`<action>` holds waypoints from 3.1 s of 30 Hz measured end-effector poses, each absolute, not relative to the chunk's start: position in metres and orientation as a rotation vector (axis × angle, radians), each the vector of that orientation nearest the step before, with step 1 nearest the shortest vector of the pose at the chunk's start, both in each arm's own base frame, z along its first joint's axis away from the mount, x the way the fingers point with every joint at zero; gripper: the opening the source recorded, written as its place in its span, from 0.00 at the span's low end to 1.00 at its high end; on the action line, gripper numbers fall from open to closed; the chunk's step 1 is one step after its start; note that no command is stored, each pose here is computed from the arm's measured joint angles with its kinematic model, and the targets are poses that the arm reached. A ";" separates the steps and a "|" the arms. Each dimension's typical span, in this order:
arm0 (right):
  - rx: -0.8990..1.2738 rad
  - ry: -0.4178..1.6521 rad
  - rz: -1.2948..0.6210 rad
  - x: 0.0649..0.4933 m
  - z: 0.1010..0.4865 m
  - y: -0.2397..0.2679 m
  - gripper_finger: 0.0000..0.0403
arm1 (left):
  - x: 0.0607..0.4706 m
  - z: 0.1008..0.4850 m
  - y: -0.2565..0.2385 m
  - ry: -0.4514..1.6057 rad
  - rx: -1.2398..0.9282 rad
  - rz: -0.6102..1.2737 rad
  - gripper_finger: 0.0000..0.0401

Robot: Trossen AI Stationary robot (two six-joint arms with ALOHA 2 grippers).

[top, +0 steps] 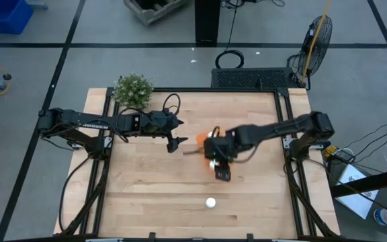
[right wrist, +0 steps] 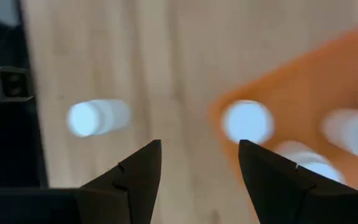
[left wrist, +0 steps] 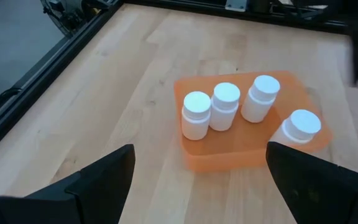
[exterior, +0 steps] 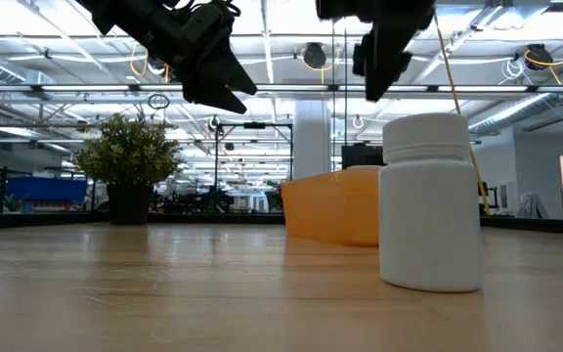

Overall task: Pick and place pill bottles into a basket
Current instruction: Put the white medicine bottle into the orange bin

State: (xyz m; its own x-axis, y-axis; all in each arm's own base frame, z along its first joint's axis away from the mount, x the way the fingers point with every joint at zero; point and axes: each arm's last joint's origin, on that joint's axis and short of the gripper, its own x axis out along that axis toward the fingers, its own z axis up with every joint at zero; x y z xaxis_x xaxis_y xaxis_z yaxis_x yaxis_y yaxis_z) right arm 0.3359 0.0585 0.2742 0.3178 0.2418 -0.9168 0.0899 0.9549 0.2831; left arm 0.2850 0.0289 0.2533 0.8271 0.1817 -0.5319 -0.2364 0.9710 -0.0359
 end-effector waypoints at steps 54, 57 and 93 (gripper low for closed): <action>-0.039 0.755 0.467 0.303 0.161 0.165 0.49 | 0.285 0.252 0.028 0.564 -0.146 0.224 0.91; -0.045 0.742 0.472 0.302 0.159 0.164 0.49 | 0.285 0.252 0.028 0.564 -0.146 0.224 0.91; 0.012 0.669 0.418 0.312 0.151 0.156 0.36 | 0.303 0.232 0.030 0.576 -0.099 0.213 0.91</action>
State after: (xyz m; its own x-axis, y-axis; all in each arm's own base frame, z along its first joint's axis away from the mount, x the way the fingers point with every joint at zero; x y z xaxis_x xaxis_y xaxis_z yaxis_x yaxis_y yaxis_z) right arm 0.3119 0.1561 0.1514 0.7048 0.3800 -0.5990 -0.3722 0.9170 0.1438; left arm 0.3027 0.0300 0.2321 0.8172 0.1719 -0.5501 -0.2271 0.9733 -0.0332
